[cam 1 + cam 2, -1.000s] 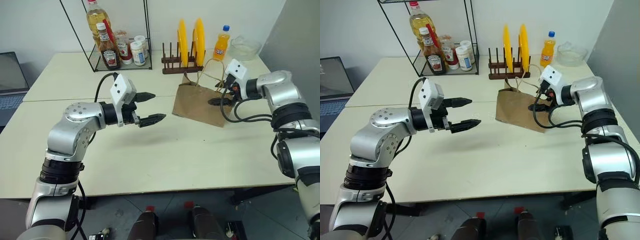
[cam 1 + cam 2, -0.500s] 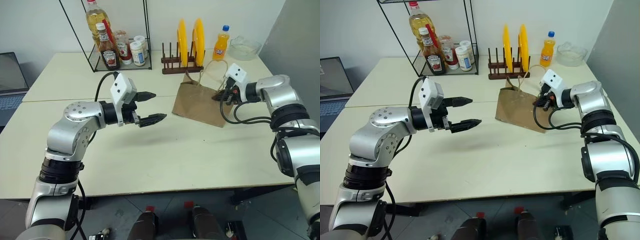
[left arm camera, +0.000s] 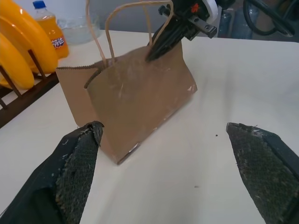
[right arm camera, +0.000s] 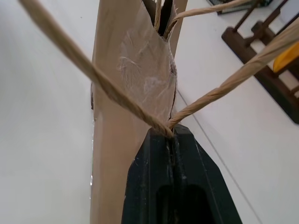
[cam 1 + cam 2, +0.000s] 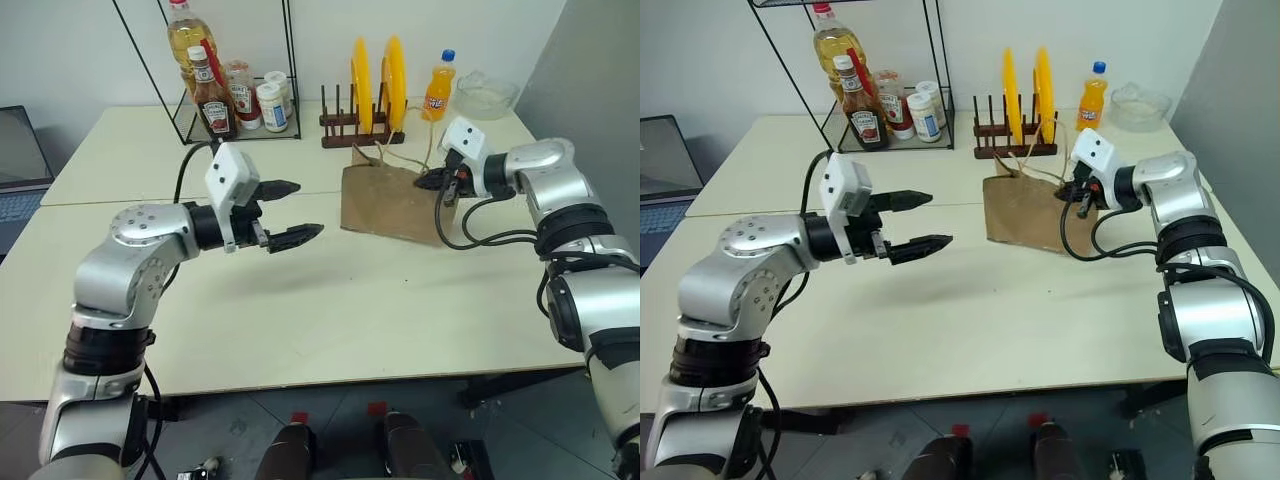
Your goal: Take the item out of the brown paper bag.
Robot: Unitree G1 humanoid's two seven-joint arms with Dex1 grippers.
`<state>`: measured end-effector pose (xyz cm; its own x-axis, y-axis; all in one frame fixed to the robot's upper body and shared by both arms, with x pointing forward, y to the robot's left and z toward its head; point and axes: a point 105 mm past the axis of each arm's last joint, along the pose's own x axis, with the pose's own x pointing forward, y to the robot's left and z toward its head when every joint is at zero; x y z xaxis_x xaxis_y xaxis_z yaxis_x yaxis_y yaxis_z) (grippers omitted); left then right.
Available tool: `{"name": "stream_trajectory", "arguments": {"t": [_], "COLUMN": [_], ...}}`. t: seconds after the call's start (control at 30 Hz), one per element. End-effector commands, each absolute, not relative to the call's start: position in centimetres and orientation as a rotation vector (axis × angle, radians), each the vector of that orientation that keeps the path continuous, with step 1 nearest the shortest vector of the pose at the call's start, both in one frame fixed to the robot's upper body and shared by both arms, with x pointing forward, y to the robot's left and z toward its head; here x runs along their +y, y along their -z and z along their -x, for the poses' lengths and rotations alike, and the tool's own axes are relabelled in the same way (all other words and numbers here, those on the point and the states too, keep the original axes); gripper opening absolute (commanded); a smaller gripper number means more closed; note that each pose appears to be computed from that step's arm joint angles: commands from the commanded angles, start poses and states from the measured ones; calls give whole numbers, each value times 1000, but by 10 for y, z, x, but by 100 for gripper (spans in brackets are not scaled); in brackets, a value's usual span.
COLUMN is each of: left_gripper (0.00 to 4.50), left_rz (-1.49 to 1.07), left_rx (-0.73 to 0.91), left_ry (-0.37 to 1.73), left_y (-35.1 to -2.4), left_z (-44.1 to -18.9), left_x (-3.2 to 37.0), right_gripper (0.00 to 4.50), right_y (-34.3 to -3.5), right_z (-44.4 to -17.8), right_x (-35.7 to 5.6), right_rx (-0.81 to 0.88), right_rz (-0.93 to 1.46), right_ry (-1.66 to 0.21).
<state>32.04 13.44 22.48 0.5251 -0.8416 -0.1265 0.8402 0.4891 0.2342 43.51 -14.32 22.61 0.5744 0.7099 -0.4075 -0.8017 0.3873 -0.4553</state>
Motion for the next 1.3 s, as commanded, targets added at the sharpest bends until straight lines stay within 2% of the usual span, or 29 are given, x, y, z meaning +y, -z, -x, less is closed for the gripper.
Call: {"name": "stream_trajectory", "arguments": {"t": [0.03,0.2,0.5,0.87,1.07,1.17,1.3], "left_gripper": [450,450,450,450,450,450,450], "left_rz": [-287,-240,-204,-179,-170,-164,-164], "left_rx": [-13,8,-5,13,11,8,5], "left_ry": [975,853,726,646,652,666,681], "left_y": [-230,-224,-225,-217,-218,-217,-217], "left_z": [-308,-293,-275,-261,-264,-265,-269], "left_x": [146,163,176,180,178,174,172], "right_gripper": [4,4,4,4,4,70,205], "right_y": [-274,-282,-269,-231,-230,-227,-225], "right_z": [-432,-429,-425,-426,-431,-433,-433], "right_x": [-117,-83,-34,-26,-27,-30,-29], "right_rx": [-49,-126,-132,-49,-68,-52,-38], "right_rz": [637,597,629,768,797,826,873], "right_ry": [-1000,-1090,-1197,-1208,-1156,-1144,-1141]}}
